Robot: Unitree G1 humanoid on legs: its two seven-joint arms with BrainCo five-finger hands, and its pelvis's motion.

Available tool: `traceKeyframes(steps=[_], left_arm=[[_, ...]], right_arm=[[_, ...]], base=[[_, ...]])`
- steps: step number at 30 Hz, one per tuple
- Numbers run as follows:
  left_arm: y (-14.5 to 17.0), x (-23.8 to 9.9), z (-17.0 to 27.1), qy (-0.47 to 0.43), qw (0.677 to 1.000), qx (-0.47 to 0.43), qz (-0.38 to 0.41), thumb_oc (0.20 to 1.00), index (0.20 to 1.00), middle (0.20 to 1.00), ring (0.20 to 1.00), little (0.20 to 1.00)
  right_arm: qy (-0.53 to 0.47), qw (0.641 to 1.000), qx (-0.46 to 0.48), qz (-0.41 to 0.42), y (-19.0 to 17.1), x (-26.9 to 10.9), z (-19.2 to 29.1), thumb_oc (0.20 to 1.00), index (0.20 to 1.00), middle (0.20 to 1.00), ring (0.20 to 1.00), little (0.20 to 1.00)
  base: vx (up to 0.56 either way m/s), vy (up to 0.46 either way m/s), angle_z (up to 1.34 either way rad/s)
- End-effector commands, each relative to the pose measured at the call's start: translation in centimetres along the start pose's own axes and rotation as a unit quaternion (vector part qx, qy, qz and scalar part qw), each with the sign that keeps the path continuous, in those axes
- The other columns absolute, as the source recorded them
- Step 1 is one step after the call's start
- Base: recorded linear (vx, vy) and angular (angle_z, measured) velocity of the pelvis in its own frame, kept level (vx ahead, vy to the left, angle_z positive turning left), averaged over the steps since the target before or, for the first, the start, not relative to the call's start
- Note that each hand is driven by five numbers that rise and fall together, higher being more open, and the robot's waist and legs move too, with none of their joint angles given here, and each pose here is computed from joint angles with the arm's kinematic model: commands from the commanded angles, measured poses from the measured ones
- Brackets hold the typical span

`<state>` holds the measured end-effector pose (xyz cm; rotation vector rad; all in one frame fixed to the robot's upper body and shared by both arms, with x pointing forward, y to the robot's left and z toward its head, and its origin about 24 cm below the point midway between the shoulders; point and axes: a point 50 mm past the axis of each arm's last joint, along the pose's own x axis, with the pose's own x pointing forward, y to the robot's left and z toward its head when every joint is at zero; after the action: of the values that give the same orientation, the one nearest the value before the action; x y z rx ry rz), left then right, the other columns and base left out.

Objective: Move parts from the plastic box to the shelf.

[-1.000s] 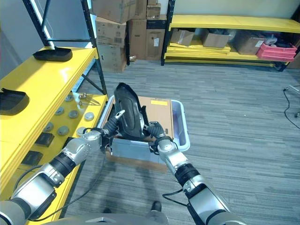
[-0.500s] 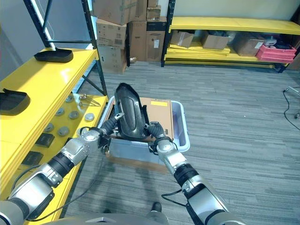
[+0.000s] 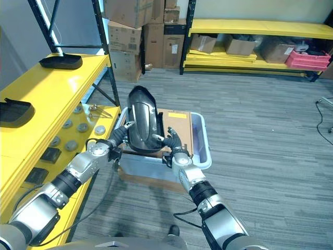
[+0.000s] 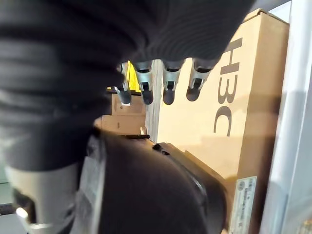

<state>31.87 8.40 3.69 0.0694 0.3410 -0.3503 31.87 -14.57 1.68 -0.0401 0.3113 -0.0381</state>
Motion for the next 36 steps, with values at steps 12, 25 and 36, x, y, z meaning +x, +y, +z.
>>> traceKeyframes(steps=[12,25,36], left_arm=[[15.4,-9.1,0.1,-0.175,0.937,-0.018,0.301,0.2,0.2,0.2,0.2,0.2],[15.0,-15.0,5.3,-0.355,0.885,-0.002,0.3,0.2,0.2,0.2,0.2,0.2],[14.2,-15.7,6.4,-0.402,0.876,-0.025,0.265,0.2,0.2,0.2,0.2,0.2]], right_arm=[[0.126,0.967,0.082,-0.205,-11.8,-7.4,-11.1,1.0,1.0,1.0,1.0,1.0],[0.311,0.93,0.042,-0.19,-11.5,-15.0,-20.6,1.0,1.0,1.0,1.0,1.0],[0.501,0.848,-0.077,-0.154,-11.9,-22.0,-26.2,1.0,1.0,1.0,1.0,1.0]], base=[[0.0,0.009,-0.05],[-0.03,-0.058,0.7],[-0.07,0.007,1.05]])
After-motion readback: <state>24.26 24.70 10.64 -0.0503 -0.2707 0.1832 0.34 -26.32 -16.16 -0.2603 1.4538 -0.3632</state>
